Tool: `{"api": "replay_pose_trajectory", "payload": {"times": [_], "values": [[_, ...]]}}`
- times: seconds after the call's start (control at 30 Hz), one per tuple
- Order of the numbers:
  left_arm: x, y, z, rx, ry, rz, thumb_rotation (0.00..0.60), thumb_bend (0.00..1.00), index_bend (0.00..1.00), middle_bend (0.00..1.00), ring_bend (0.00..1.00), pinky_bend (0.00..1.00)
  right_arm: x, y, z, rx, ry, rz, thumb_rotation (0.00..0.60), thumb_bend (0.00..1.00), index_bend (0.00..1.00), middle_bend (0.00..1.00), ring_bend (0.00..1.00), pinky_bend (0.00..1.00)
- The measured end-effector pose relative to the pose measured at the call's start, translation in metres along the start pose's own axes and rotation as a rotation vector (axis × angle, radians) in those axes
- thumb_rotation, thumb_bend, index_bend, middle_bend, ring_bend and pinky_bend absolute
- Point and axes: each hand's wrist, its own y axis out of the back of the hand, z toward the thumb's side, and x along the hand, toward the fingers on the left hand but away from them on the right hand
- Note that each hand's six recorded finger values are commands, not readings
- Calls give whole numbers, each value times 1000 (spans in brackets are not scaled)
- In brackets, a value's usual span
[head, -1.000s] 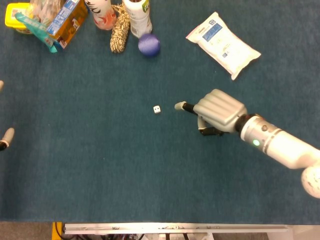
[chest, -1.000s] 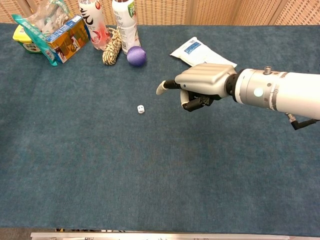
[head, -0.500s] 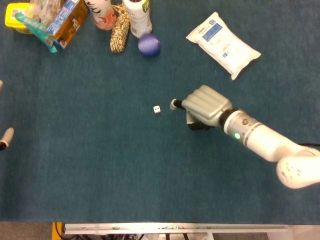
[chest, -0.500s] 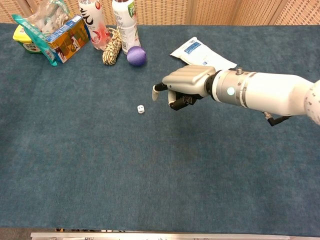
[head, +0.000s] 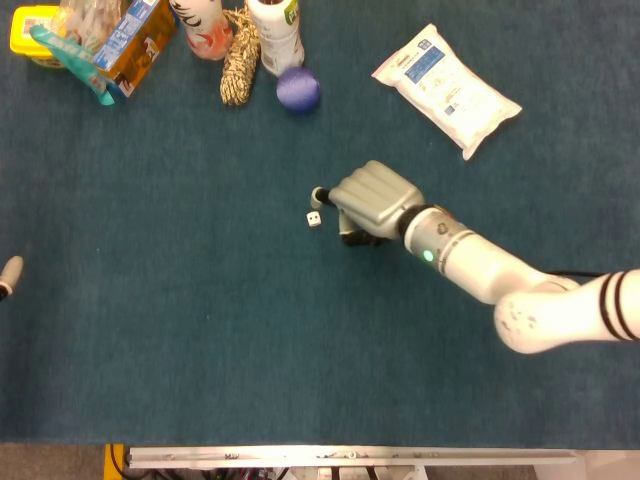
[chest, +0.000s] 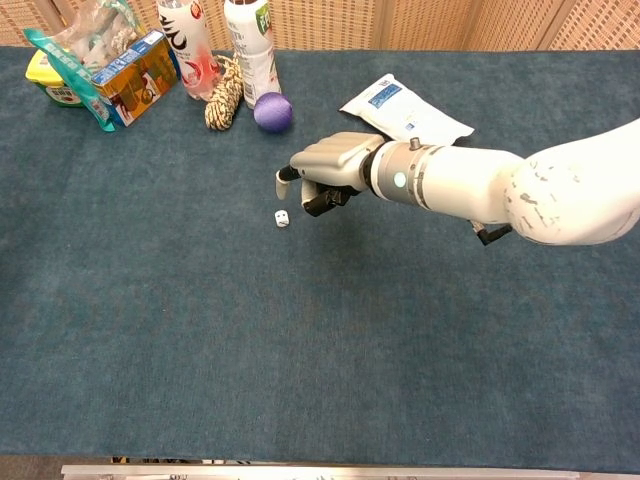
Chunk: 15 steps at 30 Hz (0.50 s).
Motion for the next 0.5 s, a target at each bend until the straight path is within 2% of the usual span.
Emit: {"api": "replay_pose_trajectory", "payload": {"times": [0.5], "values": [[-3, 1, -4, -3, 8, 6, 600, 258, 17, 104, 48, 46, -31, -14, 6, -19, -18, 49, 313, 992, 252, 1000, 1000, 1000]]}}
